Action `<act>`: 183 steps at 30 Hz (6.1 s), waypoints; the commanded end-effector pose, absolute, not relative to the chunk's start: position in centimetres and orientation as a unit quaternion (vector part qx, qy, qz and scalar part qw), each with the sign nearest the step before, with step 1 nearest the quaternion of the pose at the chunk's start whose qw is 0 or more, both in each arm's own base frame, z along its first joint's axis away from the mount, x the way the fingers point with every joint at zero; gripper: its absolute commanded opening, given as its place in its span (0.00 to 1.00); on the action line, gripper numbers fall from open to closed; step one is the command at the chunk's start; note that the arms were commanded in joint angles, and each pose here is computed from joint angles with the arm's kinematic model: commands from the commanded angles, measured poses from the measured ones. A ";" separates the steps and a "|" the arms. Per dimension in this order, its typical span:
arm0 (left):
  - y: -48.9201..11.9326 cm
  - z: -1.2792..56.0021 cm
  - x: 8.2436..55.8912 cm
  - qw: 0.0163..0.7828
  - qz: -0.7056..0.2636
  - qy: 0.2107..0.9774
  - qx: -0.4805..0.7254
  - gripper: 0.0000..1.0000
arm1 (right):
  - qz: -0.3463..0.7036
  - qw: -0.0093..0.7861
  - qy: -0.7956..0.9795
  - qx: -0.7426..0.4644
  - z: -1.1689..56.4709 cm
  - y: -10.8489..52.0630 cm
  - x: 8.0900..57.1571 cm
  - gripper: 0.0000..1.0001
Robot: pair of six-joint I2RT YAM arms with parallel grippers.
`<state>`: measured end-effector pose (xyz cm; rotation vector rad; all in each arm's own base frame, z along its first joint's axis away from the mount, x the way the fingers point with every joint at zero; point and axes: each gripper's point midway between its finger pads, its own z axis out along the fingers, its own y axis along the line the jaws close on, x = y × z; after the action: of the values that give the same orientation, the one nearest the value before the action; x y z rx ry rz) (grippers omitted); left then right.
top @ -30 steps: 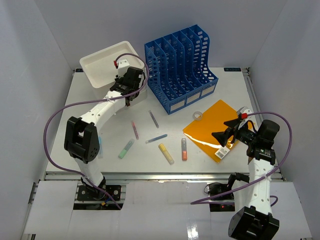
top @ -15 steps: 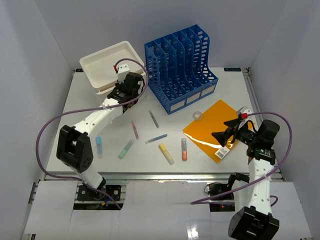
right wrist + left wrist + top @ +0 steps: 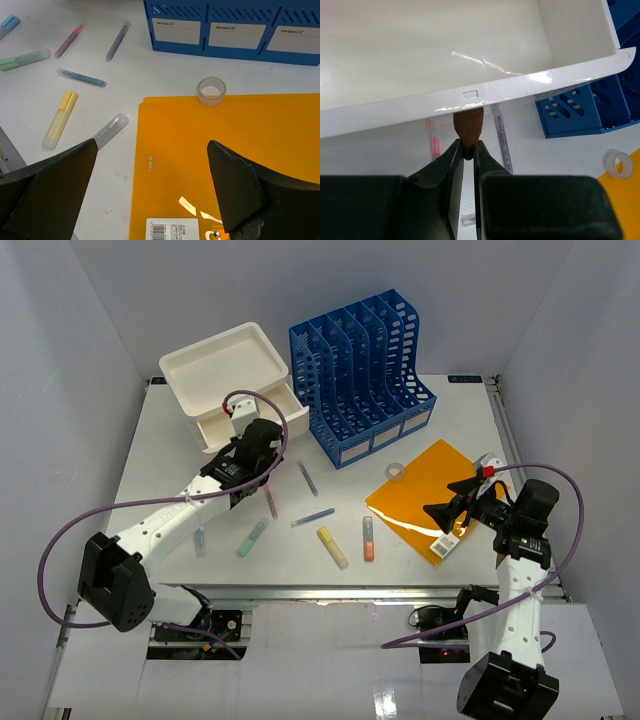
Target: Organize the desk
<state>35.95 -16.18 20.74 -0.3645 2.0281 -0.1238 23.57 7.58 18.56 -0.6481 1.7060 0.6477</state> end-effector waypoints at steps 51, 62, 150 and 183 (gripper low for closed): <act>-15.8 26.7 15.5 0.501 -0.422 0.755 -0.016 0.98 | 0.134 0.340 0.906 -0.212 4.7 11.9 43.3 0.45; -15.9 27.0 15.2 0.496 -0.434 0.752 -0.022 0.98 | 0.147 0.315 0.913 -0.214 3.1 12.0 41.6 0.28; -19.3 21.4 32.1 0.463 -0.031 0.821 0.333 0.34 | 0.388 0.518 0.611 -0.456 19.0 14.3 21.8 0.57; -12.7 23.4 46.3 0.498 0.114 0.811 0.284 0.82 | 0.394 0.541 0.603 -0.434 20.3 13.1 21.3 0.58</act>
<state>44.10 -14.07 19.93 0.8065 2.0374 0.2182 21.67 13.09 19.73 -1.0358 1.4662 0.9110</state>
